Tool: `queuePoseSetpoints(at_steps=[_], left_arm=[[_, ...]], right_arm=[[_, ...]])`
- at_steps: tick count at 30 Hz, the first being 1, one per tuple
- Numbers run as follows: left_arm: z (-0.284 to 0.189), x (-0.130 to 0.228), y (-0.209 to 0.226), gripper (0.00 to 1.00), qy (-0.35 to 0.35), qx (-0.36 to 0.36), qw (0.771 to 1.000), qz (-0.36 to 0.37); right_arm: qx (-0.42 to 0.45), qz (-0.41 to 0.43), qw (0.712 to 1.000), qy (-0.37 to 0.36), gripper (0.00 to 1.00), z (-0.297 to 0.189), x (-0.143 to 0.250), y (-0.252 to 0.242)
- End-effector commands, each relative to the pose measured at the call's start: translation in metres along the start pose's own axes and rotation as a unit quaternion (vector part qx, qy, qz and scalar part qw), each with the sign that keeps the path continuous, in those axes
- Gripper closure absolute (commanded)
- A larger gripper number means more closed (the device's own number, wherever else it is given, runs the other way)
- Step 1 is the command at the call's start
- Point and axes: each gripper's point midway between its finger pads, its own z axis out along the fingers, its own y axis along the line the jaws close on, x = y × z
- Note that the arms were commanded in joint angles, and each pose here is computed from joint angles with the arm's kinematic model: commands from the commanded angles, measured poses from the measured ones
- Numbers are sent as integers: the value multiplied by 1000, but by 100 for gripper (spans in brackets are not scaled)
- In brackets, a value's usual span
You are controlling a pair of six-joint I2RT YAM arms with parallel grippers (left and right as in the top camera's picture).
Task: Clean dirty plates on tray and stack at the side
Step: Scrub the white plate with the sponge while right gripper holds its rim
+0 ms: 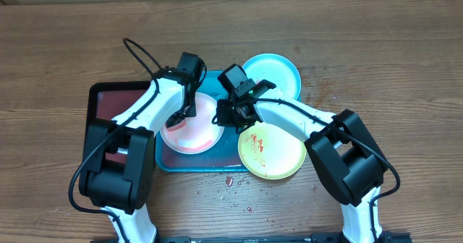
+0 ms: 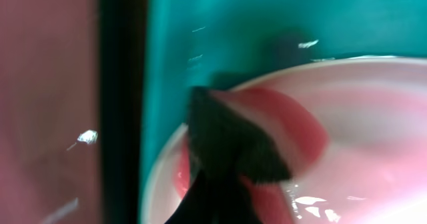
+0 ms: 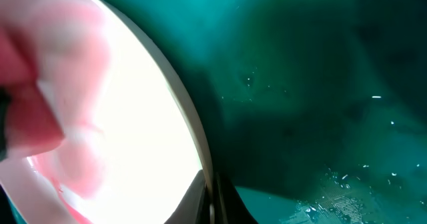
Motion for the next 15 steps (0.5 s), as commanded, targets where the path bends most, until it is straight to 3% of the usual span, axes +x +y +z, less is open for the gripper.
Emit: queuePoseSetpoints(at_steps=[1, 3, 4, 8, 10, 11, 15], left_arm=[[10, 9, 18, 96, 25, -29, 999, -22], [9, 22, -8, 96, 63, 55, 996, 42], [-3, 41, -45, 96, 97, 176, 972, 124], [-43, 72, -97, 96, 123, 370, 892, 227], [-57, 78, -110, 96, 118, 415, 867, 251], [-58, 77, -113, 96, 114, 419, 864, 254], [-52, 58, -120, 96, 71, 403, 878, 247]], right_arm=[[16, 40, 999, 18, 96, 4, 5, -22], [12, 43, 999, 24, 96, 5, 7, -24], [11, 44, 999, 24, 96, 6, 7, -25], [8, 44, 999, 23, 96, 6, 6, -25], [8, 44, 999, 22, 96, 6, 6, -24], [8, 44, 999, 22, 96, 6, 6, -24], [8, 44, 999, 22, 96, 6, 6, -25]])
